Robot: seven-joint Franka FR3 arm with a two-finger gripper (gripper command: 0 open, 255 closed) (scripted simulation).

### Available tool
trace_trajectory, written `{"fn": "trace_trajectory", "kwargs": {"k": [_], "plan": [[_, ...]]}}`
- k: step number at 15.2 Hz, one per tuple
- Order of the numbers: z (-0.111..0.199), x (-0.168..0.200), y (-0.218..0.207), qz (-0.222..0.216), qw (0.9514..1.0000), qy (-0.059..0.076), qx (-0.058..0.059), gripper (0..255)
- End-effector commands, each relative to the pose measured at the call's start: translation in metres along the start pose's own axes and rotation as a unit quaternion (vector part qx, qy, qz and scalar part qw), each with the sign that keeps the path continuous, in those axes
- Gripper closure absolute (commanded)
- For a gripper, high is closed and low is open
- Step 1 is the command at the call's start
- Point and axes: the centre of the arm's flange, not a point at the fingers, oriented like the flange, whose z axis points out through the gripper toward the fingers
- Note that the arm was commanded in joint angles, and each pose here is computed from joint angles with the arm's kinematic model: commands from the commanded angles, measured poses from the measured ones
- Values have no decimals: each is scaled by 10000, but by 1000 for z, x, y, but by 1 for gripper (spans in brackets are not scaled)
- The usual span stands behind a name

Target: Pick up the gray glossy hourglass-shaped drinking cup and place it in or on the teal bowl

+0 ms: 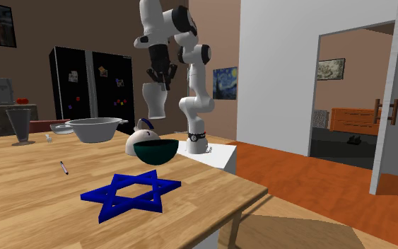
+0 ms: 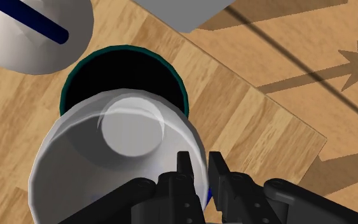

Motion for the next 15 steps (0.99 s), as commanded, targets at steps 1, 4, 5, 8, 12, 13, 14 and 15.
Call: {"fn": "trace_trajectory", "kwargs": {"k": [1,4,5,8,12,13,14,15], "plan": [[10,1,2,-2,10000,4,0,255],[25,1,4,-2,10000,4,0,255],[31,2,5,-2,10000,4,0,255],[46,3,7,-2,10000,4,0,255],[67,4,11,-2,10000,4,0,255],[72,4,11,-2,10000,4,0,255],[78,4,12,-2,10000,4,0,255],[83,4,13,-2,10000,4,0,255]]}}
